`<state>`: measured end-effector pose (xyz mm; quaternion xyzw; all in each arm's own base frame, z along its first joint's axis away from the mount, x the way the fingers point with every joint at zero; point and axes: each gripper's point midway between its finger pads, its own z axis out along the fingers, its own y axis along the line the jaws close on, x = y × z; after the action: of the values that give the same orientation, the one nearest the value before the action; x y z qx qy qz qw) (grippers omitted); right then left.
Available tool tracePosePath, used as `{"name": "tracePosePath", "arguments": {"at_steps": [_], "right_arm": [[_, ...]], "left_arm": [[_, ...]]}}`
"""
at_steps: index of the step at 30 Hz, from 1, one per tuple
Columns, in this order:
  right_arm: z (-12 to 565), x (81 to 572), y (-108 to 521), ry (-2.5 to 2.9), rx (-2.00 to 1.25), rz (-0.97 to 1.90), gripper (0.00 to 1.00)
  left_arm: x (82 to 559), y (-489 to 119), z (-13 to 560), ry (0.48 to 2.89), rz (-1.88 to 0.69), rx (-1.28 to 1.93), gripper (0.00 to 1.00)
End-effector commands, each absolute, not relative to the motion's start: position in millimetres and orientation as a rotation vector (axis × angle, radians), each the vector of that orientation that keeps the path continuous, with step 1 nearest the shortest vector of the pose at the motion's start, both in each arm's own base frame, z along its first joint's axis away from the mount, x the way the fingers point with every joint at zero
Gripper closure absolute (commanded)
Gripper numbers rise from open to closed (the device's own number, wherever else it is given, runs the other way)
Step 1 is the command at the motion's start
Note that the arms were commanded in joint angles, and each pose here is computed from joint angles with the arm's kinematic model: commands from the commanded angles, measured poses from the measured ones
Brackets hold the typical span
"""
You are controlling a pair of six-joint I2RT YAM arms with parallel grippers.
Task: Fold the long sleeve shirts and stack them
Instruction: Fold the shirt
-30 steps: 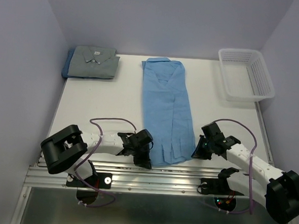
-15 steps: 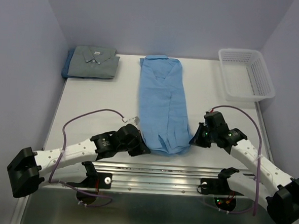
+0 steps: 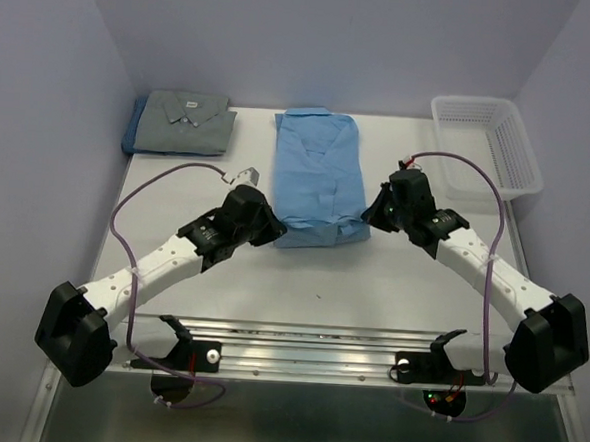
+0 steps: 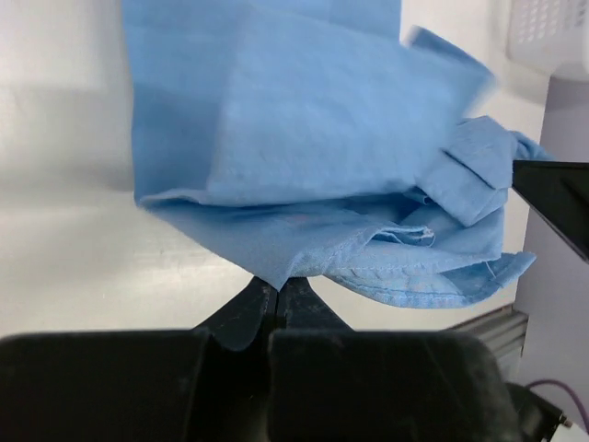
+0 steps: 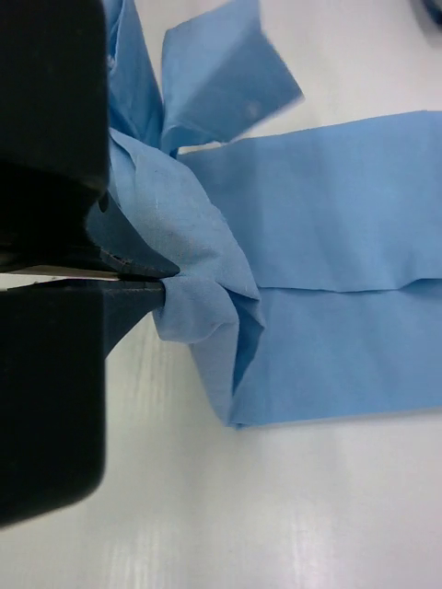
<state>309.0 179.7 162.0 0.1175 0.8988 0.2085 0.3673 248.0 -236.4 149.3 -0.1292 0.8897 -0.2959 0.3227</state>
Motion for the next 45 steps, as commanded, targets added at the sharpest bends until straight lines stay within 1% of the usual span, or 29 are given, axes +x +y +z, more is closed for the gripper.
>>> {"name": "tracePosePath", "arguments": {"at_steps": [1, 2, 4, 9, 15, 17, 21, 25, 26, 27, 29, 30, 31, 32, 33, 35, 36, 40, 45], "right_arm": [[215.0, 368.8, 179.2, 2.084, 0.305, 0.461, 0.99], [226.3, 377.8, 179.4, 2.048, 0.308, 0.452, 0.99], [231.2, 391.2, 184.0, 2.029, 0.288, 0.439, 0.99], [225.2, 414.6, 192.5, 2.035, 0.266, 0.403, 0.99], [189.1, 436.3, 192.1, 2.105, 0.294, 0.344, 0.99], [185.1, 441.8, 193.4, 2.110, 0.301, 0.333, 0.99], [158.3, 456.1, 190.0, 2.154, 0.322, 0.291, 0.99], [141.8, 467.4, 201.1, 2.194, 0.261, 0.294, 0.99], [128.5, 470.2, 204.0, 2.223, 0.228, 0.281, 0.96], [132.4, 476.6, 208.6, 2.214, 0.208, 0.291, 0.93], [121.7, 483.9, 210.4, 2.235, 0.170, 0.288, 0.86], [125.6, 488.5, 214.0, 2.228, 0.159, 0.300, 0.75], [125.3, 489.8, 215.5, 2.231, 0.147, 0.301, 0.64], [123.1, 489.3, 216.1, 2.241, 0.142, 0.301, 0.51], [127.0, 488.8, 217.0, 2.239, 0.137, 0.309, 0.29], [130.9, 484.5, 216.0, 2.239, 0.127, 0.313, 0.16], [144.0, 481.8, 214.9, 2.216, 0.124, 0.324, 0.10], [150.5, 465.7, 205.2, 2.202, 0.077, 0.304, 0.07], [130.1, 455.8, 198.2, 2.242, -0.087, 0.323, 0.06]], "left_arm": [[293.4, -235.3, 192.3, 2.183, -0.727, -0.256, 1.00], [300.5, -234.4, 187.0, 2.193, -0.692, -0.248, 1.00], [315.4, -230.9, 194.3, 2.169, -0.676, -0.262, 1.00], [352.6, -222.8, 189.8, 2.179, -0.601, -0.261, 1.00], [381.1, -209.9, 170.1, 2.233, -0.512, -0.270, 1.00], [388.9, -211.7, 160.4, 2.264, -0.502, -0.262, 1.00], [399.4, -208.8, 133.0, 2.347, -0.451, -0.280, 1.00], [407.9, -200.6, 108.3, 2.409, -0.410, -0.339, 1.00], [409.2, -200.2, 103.8, 2.425, -0.411, -0.341, 1.00], [412.5, -198.8, 101.9, 2.425, -0.403, -0.346, 1.00], [420.5, -198.0, 96.2, 2.436, -0.389, -0.353, 0.99], [422.4, -197.4, 89.6, 2.453, -0.372, -0.356, 0.84], [426.3, -198.2, 93.9, 2.452, -0.370, -0.352, 0.49], [427.5, -197.4, 94.2, 2.455, -0.358, -0.341, 0.28], [430.0, -198.3, 98.4, 2.449, -0.360, -0.332, 0.02], [428.6, -197.1, 101.7, 2.448, -0.354, -0.312, 0.01], [427.7, -196.2, 104.4, 2.444, -0.352, -0.306, 0.01], [414.8, -189.1, 107.7, 2.431, -0.353, -0.295, 0.01], [396.6, -177.3, 84.9, 2.475, -0.349, -0.301, 0.01]]}}
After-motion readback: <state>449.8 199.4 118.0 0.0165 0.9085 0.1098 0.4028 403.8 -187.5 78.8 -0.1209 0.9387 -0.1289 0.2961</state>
